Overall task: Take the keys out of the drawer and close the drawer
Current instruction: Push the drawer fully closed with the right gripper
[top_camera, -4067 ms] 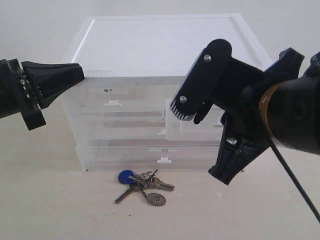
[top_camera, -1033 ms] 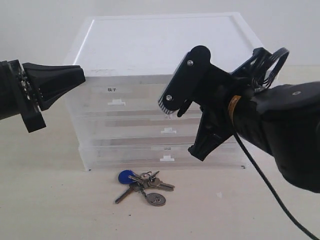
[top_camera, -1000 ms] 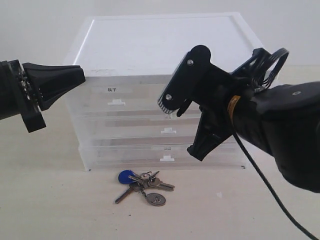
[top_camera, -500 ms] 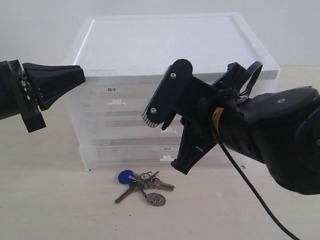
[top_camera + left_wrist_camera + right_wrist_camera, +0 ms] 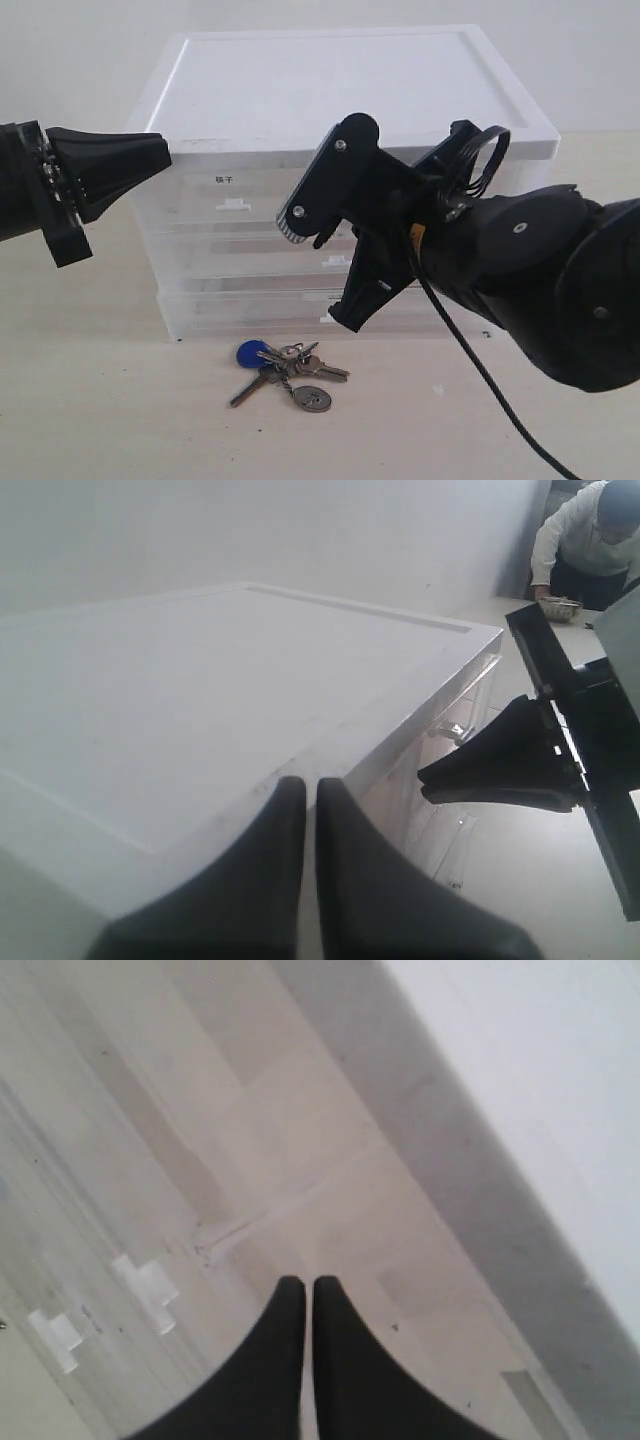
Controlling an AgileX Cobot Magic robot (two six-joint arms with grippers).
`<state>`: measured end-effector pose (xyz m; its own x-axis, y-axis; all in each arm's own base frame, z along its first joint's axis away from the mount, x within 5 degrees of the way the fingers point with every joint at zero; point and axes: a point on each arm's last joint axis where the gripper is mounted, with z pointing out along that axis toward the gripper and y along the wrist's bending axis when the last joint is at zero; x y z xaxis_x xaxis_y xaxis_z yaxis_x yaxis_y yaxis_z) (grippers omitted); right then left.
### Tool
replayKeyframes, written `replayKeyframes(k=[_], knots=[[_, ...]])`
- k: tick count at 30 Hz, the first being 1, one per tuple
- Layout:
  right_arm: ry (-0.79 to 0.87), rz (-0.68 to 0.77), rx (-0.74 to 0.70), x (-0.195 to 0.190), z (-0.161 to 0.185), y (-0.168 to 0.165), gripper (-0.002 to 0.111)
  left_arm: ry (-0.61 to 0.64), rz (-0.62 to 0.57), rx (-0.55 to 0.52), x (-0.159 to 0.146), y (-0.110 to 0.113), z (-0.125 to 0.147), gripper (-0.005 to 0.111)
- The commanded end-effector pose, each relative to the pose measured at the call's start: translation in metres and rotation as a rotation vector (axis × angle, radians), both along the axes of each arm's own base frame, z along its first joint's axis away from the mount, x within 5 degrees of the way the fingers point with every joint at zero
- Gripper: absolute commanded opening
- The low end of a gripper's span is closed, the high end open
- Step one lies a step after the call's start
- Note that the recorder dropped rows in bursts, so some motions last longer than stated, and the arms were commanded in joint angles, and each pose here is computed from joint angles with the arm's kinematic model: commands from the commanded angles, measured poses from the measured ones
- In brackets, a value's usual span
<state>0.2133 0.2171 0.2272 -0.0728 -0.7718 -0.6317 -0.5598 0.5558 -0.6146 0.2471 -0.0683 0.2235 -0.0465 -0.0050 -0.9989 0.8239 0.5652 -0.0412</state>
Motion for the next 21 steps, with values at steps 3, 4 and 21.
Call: replayKeyframes(k=[3,4,21], knots=[[-0.033,-0.027,0.009,0.002,0.006,-0.003,0.000,0.001,-0.003,0.006,0.001,-0.002,-0.001,0.005],[-0.040,-0.028,0.019,0.001,0.010,-0.004,0.000,0.001,-0.003,0.006,0.001,-0.002,-0.001,0.005],[0.005,-0.333,0.007,-0.005,0.032,-0.048,0.000,0.001,-0.004,0.006,0.001,-0.002,-0.001,0.005]])
